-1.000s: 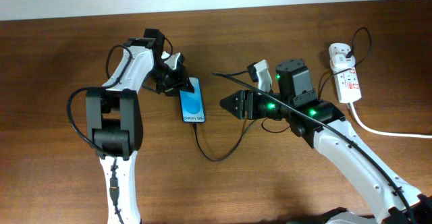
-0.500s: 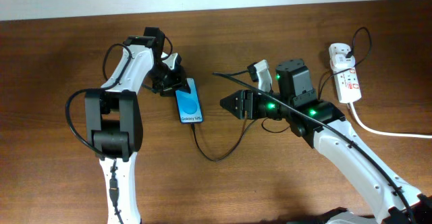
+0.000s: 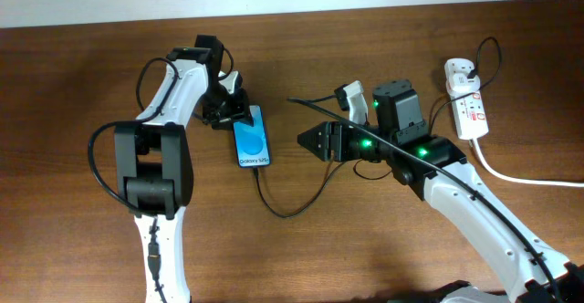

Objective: Plug charger to phone and switch on socket
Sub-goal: 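Lay the phone flat with the left gripper and release it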

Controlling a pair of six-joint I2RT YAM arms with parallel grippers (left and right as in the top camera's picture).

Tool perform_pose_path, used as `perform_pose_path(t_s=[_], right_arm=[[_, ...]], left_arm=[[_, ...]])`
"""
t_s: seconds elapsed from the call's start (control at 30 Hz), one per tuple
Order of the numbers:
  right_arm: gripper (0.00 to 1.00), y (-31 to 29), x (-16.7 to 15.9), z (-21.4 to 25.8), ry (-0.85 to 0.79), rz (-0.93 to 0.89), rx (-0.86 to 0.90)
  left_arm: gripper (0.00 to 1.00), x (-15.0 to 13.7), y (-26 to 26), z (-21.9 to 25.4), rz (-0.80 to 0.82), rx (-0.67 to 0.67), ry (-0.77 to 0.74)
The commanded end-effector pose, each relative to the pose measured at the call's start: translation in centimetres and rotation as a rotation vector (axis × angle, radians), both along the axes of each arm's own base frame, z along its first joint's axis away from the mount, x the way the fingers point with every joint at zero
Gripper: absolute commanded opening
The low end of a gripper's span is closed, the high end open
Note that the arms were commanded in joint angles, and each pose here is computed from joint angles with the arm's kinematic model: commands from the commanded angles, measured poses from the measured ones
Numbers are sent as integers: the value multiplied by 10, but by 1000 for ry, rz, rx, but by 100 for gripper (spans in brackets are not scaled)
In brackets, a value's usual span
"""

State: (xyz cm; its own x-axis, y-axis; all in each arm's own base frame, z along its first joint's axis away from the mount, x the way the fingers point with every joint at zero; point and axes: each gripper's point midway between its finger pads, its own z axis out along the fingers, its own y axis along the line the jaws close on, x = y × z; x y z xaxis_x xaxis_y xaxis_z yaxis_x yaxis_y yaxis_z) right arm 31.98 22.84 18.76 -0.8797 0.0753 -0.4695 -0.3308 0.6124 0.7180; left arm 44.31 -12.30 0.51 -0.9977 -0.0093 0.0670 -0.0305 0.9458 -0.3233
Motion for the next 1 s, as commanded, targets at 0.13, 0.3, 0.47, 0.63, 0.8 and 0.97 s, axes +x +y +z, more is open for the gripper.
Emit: perform_pose_path(t_s=[0.13, 0.3, 0.47, 0.63, 0.8, 0.97], right_arm=[[62, 1, 3, 10, -38, 4, -1], [62, 1, 3, 10, -38, 5, -1], [63, 1, 3, 10, -38, 4, -1], [63, 1, 2, 9, -35, 5, -3], [63, 1, 2, 9, -31, 5, -4], [63, 1, 1, 8, -27, 5, -6]], left_arm=[[46, -10, 58, -37, 15, 321, 52], [46, -13, 65, -37, 14, 362, 59], [47, -16, 77, -36, 22, 428, 69], [58, -15, 77, -36, 22, 428, 68], [57, -15, 77, -36, 23, 428, 68], [57, -13, 77, -32, 25, 427, 63]])
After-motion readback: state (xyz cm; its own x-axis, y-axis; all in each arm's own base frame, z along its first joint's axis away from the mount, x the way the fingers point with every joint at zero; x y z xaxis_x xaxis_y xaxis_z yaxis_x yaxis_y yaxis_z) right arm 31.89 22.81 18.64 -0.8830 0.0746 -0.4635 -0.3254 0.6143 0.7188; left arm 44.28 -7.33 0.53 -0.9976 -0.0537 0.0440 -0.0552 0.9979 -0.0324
